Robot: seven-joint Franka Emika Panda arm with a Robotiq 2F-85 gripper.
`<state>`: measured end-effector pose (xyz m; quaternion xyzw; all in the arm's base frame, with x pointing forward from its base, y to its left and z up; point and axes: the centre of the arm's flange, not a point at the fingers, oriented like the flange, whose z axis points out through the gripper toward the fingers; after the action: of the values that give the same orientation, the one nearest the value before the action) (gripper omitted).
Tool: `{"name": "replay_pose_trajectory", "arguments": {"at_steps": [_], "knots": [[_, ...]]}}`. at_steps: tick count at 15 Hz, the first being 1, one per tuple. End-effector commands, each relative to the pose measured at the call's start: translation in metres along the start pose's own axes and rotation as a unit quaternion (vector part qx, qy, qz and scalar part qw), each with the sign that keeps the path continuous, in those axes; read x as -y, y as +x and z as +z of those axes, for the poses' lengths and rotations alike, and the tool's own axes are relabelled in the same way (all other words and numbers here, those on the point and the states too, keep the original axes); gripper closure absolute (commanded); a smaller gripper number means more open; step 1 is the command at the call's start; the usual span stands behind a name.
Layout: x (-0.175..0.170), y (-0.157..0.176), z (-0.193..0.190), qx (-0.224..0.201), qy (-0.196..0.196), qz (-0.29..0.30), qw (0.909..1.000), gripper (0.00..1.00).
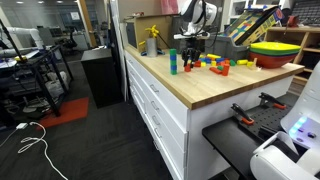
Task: Move the red and yellow blocks to the left
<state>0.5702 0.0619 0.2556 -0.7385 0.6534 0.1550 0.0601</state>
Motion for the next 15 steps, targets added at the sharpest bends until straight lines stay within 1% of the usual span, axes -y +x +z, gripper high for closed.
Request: {"name": "replay_pose_trajectory", "arguments": {"at_steps": [1, 2, 3, 5, 8, 10, 12, 15], "knots": [[-0.026, -0.008, -0.014, -0.011, 0.018, 0.002, 0.9998, 0.11], [-0.027, -0.008, -0.019, -0.016, 0.02, 0.0, 0.9997, 0.03], [-0.027, -0.008, -0.025, -0.024, 0.021, -0.006, 0.9995, 0.0], [-0.028, -0.006, -0.039, -0.04, 0.02, -0.028, 0.9986, 0.0], [-0.034, 0.003, -0.055, -0.063, -0.03, -0.099, 0.9926, 0.0], [-0.041, 0.01, -0.059, -0.071, -0.066, -0.15, 0.9839, 0.0], [-0.047, 0.016, -0.062, -0.07, -0.096, -0.204, 0.9718, 0.0], [-0.052, 0.017, -0.056, -0.068, -0.111, -0.286, 0.9493, 0.0]]}}
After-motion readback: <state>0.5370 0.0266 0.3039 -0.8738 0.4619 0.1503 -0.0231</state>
